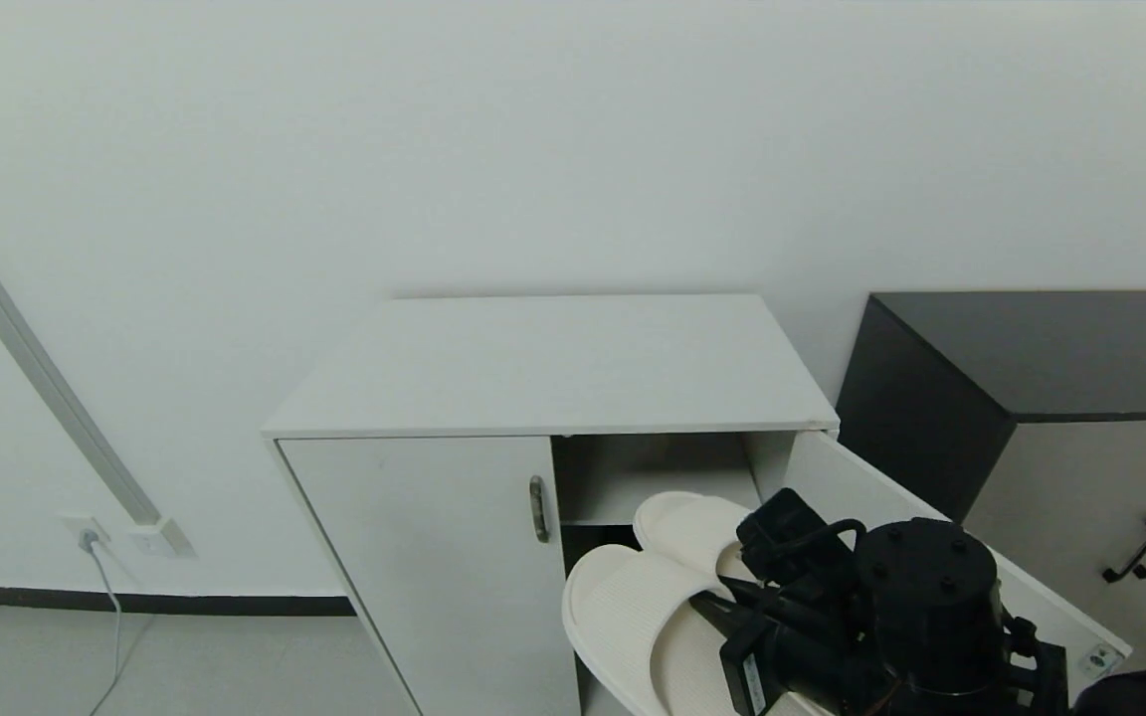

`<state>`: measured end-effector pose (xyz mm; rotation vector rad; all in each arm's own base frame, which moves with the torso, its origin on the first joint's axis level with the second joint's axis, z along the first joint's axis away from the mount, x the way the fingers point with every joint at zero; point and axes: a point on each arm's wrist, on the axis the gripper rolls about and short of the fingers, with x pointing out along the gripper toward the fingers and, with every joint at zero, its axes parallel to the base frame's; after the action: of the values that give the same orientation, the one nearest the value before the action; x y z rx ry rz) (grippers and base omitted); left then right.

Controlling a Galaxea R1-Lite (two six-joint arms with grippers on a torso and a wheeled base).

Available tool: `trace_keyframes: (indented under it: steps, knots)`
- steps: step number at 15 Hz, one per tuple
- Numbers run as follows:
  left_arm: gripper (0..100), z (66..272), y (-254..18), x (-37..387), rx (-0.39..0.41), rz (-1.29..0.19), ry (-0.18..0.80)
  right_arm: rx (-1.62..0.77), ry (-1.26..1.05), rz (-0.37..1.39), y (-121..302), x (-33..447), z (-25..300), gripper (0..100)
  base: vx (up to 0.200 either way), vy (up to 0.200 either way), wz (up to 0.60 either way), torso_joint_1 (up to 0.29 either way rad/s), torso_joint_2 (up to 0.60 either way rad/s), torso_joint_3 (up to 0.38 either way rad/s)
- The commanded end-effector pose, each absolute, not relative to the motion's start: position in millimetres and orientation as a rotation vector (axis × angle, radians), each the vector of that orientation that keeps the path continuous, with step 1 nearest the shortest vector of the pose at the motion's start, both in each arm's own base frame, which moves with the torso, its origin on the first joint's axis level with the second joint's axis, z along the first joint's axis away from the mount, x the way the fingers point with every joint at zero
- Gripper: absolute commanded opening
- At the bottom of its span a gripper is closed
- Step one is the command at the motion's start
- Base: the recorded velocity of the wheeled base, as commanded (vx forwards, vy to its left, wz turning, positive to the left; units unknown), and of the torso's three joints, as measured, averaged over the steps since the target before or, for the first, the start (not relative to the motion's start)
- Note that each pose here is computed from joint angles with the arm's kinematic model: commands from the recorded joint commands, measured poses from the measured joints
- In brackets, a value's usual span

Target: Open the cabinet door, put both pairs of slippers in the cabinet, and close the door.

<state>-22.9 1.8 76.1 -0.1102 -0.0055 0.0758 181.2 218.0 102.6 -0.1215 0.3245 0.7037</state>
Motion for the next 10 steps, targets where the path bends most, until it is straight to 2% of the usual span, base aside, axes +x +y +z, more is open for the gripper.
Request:
trace_keyframes:
  steps: [1,10]
  knots:
    - [0,76.1,1.8,-22.7,-0.110,0.077,-0.004,-0.126,0.332,0.703,221.4,183.8,95.0,0,0.000,0.000,0.00,-0.232,0.55,0.334]
    - [0,76.1,1.8,-22.7,-0.110,0.077,-0.004,-0.124,0.326,0.702,221.0,184.1,92.8,0,0.000,0.000,0.00,-0.196,0.52,0.319]
